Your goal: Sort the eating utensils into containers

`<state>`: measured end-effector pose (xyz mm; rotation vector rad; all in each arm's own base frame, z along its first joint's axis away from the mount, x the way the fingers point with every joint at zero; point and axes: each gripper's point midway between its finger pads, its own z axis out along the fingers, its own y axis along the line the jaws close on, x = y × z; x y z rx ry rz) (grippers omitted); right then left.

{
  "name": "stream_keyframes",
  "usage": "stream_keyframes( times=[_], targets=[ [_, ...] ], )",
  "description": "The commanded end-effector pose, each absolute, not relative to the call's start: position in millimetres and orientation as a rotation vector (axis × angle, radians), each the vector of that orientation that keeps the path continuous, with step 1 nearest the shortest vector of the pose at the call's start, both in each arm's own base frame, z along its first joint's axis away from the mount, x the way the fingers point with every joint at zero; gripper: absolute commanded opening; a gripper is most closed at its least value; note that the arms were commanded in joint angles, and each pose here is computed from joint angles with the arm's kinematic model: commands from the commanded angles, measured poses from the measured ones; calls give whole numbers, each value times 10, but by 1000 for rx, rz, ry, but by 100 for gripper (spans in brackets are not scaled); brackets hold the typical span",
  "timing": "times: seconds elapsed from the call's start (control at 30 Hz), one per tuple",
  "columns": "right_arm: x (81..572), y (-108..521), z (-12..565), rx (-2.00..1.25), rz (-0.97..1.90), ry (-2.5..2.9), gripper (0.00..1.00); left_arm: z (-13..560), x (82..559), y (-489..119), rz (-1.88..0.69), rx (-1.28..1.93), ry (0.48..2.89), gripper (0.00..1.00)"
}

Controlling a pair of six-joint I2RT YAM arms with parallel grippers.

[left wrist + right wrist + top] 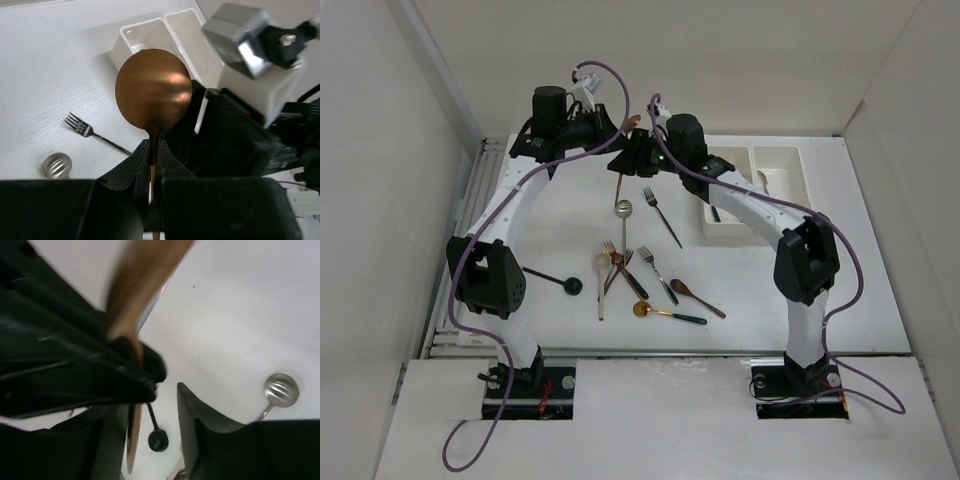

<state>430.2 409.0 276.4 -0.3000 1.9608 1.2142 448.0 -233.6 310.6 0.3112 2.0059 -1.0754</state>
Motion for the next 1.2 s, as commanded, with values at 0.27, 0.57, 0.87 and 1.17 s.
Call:
stream_keyframes(
  times=[0.27,0.57,0.87,1.17],
  targets=[
    [4466,3879,3203,-173,1185,1854,0,3454,4421,-2268,-1035,332,1904,49],
    [4901,2312,2564,38,322,2130,0,3347,4579,-2068,-858,264,1944,100],
    [4972,937,1705,112,-313,2311,0,3150,4669,-1928,-774,214,1992,100],
    [5256,949,1163,94,-284,2347,0,2743,4712,-1832,-702,178,2066,100]
  ],
)
